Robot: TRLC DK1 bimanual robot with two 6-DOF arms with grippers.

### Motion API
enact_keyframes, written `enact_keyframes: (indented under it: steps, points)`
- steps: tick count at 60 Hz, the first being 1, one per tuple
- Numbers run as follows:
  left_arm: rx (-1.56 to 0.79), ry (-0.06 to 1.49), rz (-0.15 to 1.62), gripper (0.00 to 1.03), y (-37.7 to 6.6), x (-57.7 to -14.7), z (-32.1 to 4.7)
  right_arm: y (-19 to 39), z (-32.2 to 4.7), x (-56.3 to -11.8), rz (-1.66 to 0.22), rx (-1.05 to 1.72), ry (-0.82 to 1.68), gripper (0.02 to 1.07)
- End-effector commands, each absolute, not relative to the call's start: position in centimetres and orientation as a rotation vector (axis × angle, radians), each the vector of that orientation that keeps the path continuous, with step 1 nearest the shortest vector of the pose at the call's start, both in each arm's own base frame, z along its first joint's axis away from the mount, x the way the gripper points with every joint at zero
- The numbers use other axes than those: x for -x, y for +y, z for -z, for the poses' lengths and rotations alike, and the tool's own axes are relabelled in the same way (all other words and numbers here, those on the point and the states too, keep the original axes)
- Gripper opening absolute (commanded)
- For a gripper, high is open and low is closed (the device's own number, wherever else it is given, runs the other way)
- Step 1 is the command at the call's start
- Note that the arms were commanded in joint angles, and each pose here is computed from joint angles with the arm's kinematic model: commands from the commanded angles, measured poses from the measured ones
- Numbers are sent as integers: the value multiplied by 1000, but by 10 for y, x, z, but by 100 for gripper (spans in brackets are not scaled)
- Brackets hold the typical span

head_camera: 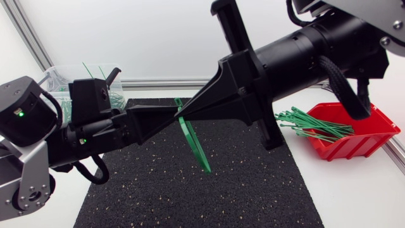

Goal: Take a green cable tie from the red box, thread the tail through the head to close it, then place it in the transparent bin on the left.

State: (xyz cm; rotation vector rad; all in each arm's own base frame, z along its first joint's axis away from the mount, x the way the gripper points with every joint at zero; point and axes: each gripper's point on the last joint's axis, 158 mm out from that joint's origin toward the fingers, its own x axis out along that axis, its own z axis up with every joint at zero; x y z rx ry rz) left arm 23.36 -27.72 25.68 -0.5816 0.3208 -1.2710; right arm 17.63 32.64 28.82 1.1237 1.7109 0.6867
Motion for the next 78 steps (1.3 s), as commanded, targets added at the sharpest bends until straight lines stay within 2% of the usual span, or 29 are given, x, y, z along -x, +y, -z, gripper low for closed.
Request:
enact_keyframes:
  steps: [1,37,59,78]
  points:
    - [613,357,1258,3,-276,-235,-248,329,-295,-180,-667,-1151,1728,8]
    - [610,347,1273,3,-276,-227,-251,331,-289,-186,-677,-1144,1697,8]
    - [605,330,1284,3,-276,-224,-256,335,-271,-193,-646,-1147,1717,8]
    - [606,341,1270,3,-275,-230,-252,330,-283,-189,-671,-1149,1675,8]
